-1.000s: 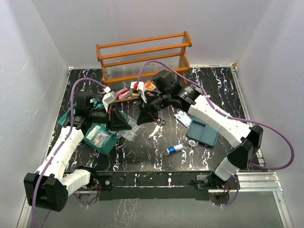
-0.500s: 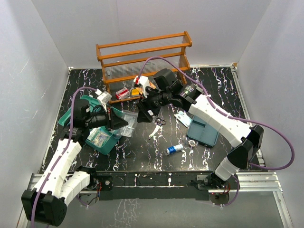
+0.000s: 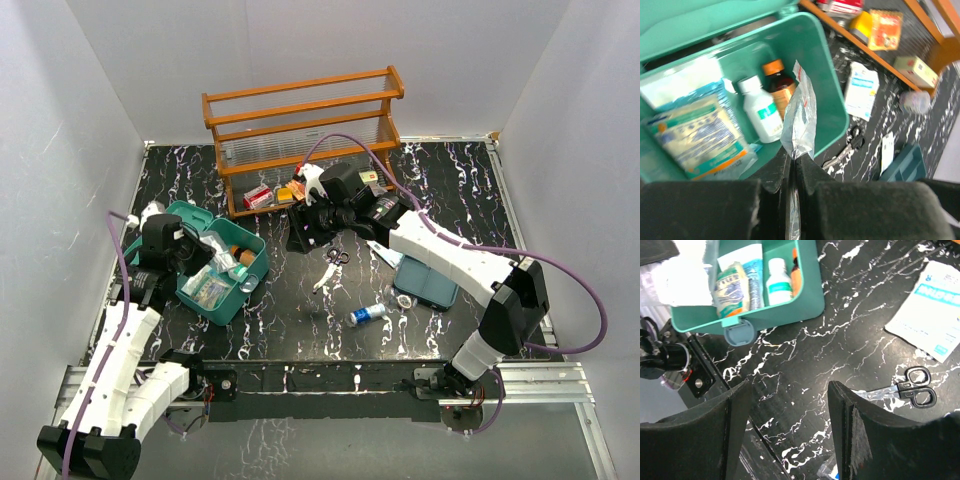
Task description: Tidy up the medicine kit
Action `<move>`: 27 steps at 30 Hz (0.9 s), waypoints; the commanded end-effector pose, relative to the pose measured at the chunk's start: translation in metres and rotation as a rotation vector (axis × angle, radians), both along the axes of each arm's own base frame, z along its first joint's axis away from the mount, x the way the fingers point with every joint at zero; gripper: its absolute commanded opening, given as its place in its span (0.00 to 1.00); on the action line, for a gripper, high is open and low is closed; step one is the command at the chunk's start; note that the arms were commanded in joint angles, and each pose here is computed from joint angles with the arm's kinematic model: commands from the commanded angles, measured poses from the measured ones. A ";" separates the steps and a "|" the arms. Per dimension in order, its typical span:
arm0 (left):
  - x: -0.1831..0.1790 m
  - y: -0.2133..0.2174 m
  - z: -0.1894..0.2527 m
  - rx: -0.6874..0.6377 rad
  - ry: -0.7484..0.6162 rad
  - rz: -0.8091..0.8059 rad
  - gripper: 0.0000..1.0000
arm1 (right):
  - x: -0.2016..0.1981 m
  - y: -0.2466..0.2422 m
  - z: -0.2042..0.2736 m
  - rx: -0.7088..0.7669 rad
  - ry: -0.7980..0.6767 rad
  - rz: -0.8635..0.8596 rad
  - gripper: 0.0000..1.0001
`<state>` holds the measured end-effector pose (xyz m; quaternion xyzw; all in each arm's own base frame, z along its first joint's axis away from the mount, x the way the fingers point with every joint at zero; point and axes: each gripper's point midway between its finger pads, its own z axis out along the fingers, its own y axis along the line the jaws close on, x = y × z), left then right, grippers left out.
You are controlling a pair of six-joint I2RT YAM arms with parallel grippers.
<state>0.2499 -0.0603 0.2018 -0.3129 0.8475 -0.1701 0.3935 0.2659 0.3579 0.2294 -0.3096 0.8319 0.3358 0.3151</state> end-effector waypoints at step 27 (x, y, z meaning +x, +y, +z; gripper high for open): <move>-0.032 0.039 -0.101 0.081 0.358 0.326 0.03 | 0.009 -0.003 0.005 0.044 -0.061 -0.060 0.59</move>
